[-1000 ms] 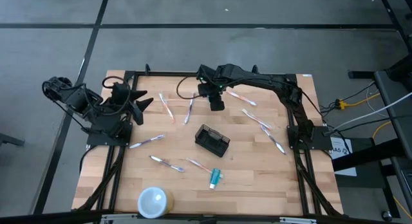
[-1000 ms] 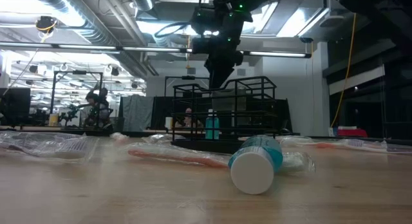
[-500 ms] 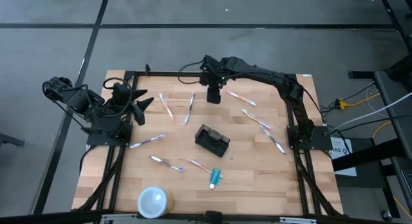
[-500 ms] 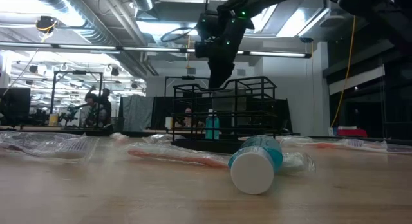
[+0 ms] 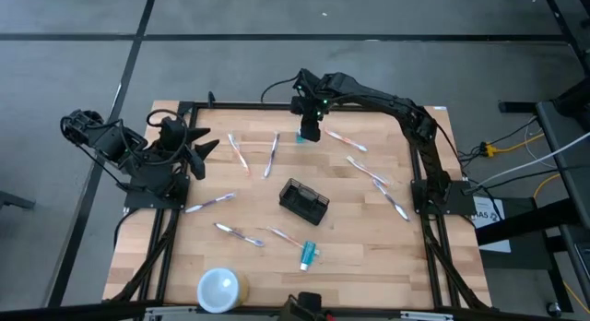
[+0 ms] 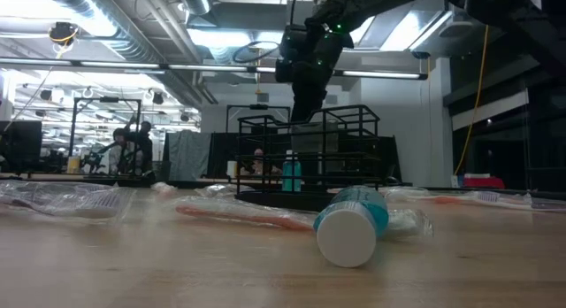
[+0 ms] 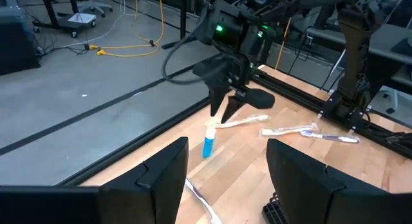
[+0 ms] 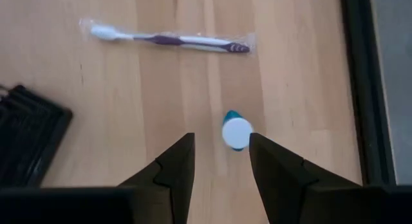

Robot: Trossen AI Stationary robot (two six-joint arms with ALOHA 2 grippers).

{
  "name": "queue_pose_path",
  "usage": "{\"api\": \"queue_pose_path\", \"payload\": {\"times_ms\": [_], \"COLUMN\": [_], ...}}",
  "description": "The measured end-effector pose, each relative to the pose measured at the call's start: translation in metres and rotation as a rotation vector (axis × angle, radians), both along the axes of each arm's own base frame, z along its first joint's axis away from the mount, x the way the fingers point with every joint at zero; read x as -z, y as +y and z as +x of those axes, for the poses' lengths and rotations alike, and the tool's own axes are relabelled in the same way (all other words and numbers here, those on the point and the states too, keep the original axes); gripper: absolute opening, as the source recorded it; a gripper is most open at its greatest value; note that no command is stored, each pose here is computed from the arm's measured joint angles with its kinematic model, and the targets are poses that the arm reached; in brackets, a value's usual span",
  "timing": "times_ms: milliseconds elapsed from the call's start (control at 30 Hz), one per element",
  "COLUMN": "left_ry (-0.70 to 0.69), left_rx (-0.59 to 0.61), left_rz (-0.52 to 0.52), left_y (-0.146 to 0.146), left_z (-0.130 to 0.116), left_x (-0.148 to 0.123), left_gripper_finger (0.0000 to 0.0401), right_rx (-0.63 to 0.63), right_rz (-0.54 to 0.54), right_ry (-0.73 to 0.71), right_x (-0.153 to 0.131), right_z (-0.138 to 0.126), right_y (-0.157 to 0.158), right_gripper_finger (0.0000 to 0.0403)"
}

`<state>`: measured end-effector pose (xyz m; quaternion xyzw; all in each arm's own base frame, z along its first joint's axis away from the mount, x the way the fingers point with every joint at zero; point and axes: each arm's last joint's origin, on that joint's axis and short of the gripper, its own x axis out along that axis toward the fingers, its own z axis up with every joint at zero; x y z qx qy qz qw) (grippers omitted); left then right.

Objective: Pick & Place toothbrushing station
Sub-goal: Put the blue mouthwash into the wire organizer

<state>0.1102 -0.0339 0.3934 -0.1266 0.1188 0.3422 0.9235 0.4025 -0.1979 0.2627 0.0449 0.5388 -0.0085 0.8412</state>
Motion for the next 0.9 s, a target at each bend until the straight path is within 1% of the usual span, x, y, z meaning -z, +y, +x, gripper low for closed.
{"api": "queue_pose_path", "payload": {"times_ms": [233,333,367,433,500,567,633,700,833,900], "left_ry": [0.006,0.003,0.000,-0.008,-0.015,-0.020,-0.023,-0.025,-0.026,-0.026], "left_rx": [0.006,0.026,0.034,0.044,0.049,0.051,0.043,0.033,0.031,0.033], "left_rz": [0.003,-0.019,-0.030,-0.047,-0.052,-0.046,-0.030,-0.013,-0.008,-0.012], "left_y": [0.000,0.001,0.002,0.003,0.005,0.007,0.008,0.009,0.010,0.010], "left_z": [0.000,-0.003,-0.005,-0.008,-0.011,-0.014,-0.016,-0.017,-0.018,-0.018], "left_x": [0.000,-0.001,-0.001,-0.002,-0.003,-0.004,-0.005,-0.005,-0.006,-0.005], "left_gripper_finger": [0.0207,0.0207,0.0207,0.0207,0.0208,0.0207,0.0208,0.0208,0.0208,0.0208], "right_rx": [0.011,0.063,0.081,0.084,0.065,0.044,0.025,0.001,0.002,0.011], "right_rz": [0.024,0.059,0.076,0.091,0.064,0.038,0.012,0.003,0.069,0.080], "right_ry": [0.013,0.017,0.006,-0.029,-0.079,-0.130,-0.183,-0.180,-0.045,-0.012], "right_x": [0.009,0.003,-0.005,-0.030,-0.060,-0.083,-0.093,-0.086,-0.039,-0.030], "right_z": [0.000,-0.006,-0.009,-0.015,-0.019,-0.021,-0.018,-0.011,0.005,0.005], "right_y": [-0.007,-0.017,-0.020,-0.022,-0.019,-0.014,-0.010,-0.009,-0.016,-0.020], "right_gripper_finger": [0.0151,0.0151,0.0151,0.0151,0.0151,0.0151,0.0151,0.0151,0.0151,0.0151]}}
